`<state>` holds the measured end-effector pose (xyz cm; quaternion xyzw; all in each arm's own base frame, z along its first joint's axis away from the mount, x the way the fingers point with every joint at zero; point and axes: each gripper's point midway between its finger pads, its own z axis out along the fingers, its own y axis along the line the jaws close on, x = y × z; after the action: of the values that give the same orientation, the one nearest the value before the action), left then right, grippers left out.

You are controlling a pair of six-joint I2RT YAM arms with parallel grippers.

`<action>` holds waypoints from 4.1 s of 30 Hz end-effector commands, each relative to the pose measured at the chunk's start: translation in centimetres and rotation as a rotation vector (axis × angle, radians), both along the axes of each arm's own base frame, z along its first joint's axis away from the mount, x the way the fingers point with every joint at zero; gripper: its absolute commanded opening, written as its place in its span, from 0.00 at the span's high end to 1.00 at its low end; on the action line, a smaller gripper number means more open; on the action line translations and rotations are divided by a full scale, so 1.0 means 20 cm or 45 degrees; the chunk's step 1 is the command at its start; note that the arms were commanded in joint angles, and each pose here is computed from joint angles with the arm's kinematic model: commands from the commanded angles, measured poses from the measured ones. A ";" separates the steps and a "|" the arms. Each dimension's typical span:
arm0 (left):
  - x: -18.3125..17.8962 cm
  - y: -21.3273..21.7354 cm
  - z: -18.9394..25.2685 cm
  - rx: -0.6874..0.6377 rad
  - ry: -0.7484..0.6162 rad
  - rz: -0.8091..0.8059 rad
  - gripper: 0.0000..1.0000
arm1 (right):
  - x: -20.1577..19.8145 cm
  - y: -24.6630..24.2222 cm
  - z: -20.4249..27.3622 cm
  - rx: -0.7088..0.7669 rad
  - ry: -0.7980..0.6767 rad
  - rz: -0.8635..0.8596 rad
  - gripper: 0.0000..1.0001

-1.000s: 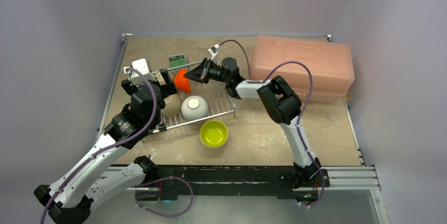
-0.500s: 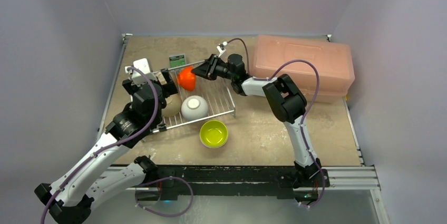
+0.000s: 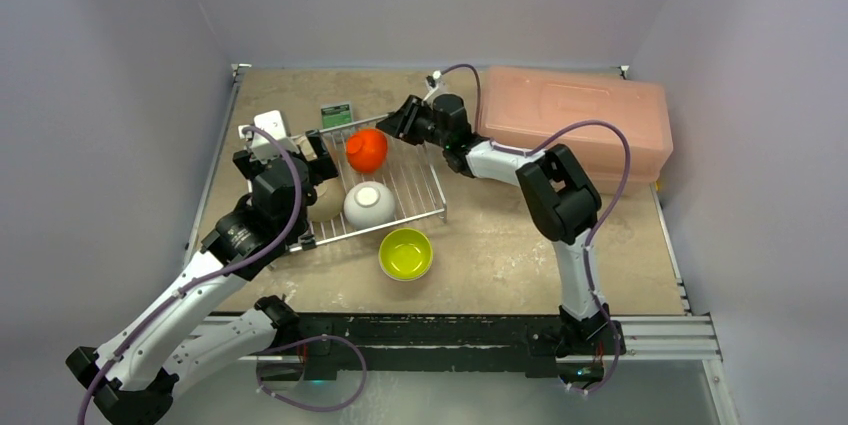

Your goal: Load the bowls into the dish rack

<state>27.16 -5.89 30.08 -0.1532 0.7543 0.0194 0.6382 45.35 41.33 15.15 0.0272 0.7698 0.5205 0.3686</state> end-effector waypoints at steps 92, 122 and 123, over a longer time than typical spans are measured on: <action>0.00 -0.14 0.01 -0.123 0.051 -0.159 0.05 | -0.21 -0.03 0.48 -0.511 -0.261 -0.055 0.32; 0.05 -0.55 -0.07 -0.372 0.134 -0.530 0.14 | -1.15 -0.55 -0.10 -0.948 0.053 0.063 0.54; 0.05 -0.54 -0.07 -0.376 0.132 -0.521 0.14 | -1.17 -0.55 -0.13 -0.969 0.056 0.072 0.55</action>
<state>27.33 -17.01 26.60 -0.0490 0.8244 -0.1954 0.5289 22.63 30.97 13.74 -0.1371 0.9070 0.2370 0.3198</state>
